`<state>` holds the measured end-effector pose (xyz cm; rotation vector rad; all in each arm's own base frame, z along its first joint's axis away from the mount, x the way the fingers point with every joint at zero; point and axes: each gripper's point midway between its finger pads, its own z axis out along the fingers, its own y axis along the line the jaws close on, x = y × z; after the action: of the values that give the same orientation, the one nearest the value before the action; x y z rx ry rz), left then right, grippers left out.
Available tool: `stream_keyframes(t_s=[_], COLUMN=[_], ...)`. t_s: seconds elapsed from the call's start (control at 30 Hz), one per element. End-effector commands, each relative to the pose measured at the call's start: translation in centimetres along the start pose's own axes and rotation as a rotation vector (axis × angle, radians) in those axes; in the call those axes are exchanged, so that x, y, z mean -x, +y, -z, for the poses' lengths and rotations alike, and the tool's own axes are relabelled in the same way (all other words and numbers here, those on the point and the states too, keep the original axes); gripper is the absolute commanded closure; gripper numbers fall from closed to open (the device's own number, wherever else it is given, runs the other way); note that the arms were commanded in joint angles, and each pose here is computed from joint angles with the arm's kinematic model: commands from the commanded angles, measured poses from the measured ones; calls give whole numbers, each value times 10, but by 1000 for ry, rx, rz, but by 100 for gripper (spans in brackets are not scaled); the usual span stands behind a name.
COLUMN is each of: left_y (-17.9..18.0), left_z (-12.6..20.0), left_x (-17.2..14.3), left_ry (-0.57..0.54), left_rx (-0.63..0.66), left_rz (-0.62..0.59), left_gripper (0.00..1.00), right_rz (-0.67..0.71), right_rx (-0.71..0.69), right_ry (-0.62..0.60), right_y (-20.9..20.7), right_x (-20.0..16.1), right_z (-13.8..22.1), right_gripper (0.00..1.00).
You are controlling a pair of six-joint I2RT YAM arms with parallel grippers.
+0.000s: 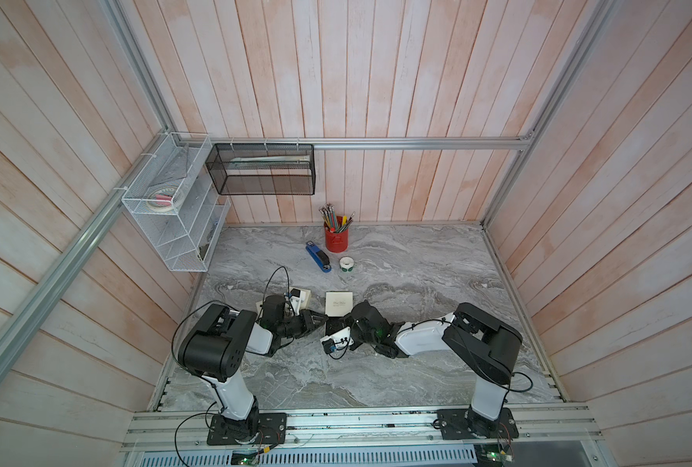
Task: Place the earrings into the drawer-style jewelry box
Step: Adjust the earring in the inner lining, then pick up the earring from the inner lining.
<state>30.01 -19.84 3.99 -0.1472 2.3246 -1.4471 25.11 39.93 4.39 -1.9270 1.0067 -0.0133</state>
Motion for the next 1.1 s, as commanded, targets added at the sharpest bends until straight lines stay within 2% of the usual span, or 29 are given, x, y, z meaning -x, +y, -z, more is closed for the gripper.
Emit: stream_keyframes(t_s=[0.0,0.3,0.4,0.47,0.53,0.63,0.77,0.9,0.93,1.03,1.07], left_y=[1,-3,-5,-8,-11,-11,-7,-5,-6,-7,-8], left_z=[-3,2,3,6,10,19,33,44,45,45,44], left_x=[-3,-1,0,1,2,3,3,1,1,-2,-4], left_ry=[19,-5,-13,-26,-42,-70,-96,-113,-115,-114,-108], left_rx=[-1,-2,-8,-10,0,45,143,213,219,219,214], left_rz=[-13,-23,-28,-35,-45,-68,-104,-126,-128,-119,-114], left_gripper=[73,74,74,74,73,67,62,58,58,57,58], right_rz=[-48,-91,-147,-223,-332,-547,-870,-1076,-1099,-1048,-1046], right_rx=[-47,-73,-73,-61,-47,-11,-31,-36,-38,40,59], right_ry=[-35,-43,-37,-39,-42,-44,-25,61,92,146,162], right_y=[-16,-23,-30,-37,-48,-63,-90,-107,-108,-100,-101], right_x=[10,12,11,14,18,21,16,2,-1,-1,0], right_z=[3,12,17,23,30,42,56,59,58,52,50], right_gripper=[100,100,100,96,84,74,71,73,73,72,74])
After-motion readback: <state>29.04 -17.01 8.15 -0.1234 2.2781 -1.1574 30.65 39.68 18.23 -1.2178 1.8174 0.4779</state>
